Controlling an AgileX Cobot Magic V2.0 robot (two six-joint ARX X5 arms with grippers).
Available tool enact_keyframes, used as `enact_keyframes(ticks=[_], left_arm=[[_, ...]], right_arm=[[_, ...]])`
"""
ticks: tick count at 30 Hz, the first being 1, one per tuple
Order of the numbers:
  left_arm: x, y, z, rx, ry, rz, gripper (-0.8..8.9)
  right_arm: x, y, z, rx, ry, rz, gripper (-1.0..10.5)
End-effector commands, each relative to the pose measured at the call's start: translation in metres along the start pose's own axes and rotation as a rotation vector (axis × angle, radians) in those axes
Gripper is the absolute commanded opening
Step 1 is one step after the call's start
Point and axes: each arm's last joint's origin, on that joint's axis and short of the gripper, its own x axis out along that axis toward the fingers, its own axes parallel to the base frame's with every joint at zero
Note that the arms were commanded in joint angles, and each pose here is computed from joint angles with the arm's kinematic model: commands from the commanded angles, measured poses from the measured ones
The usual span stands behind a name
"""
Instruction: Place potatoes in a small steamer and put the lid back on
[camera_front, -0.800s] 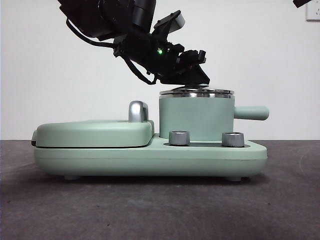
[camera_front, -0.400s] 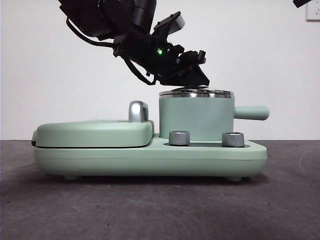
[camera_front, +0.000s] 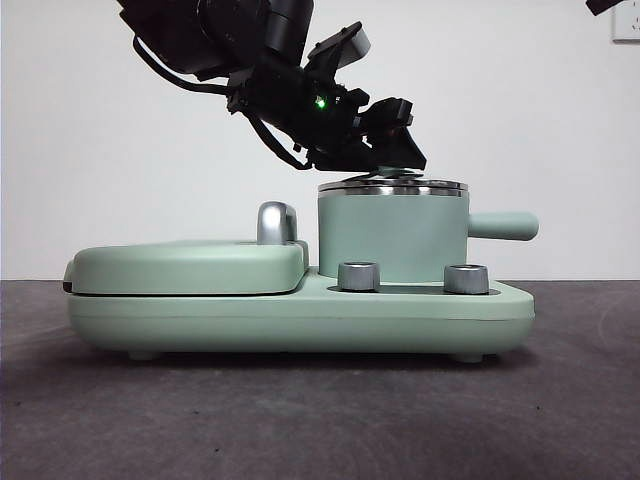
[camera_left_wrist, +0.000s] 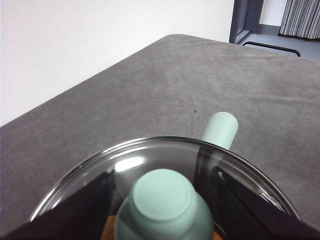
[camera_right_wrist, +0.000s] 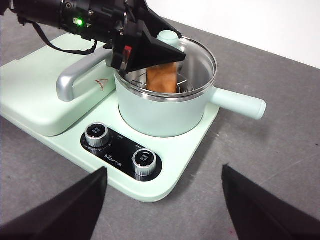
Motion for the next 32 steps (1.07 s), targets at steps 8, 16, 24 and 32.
enact_keyframes(ticks=[8,16,24,32], left_arm=[[-0.015,0.009,0.024,-0.198,-0.039,0.001,3.43],[-0.07,0.033,0.056,-0.245,-0.039,0.073,3.42],[-0.139,0.039,0.06,-0.222,-0.003,0.159,3.39],[-0.209,0.017,0.02,-0.307,0.032,0.232,3.39]], right_arm=[[0.0,0.001,0.002,-0.014,-0.007,0.004,3.5],[0.0,0.001,0.002,-0.014,-0.007,0.004,3.5],[0.0,0.001,0.002,-0.014,-0.008,0.004,3.5],[0.0,0.001,0.002,-0.014,-0.008,0.004,3.5]])
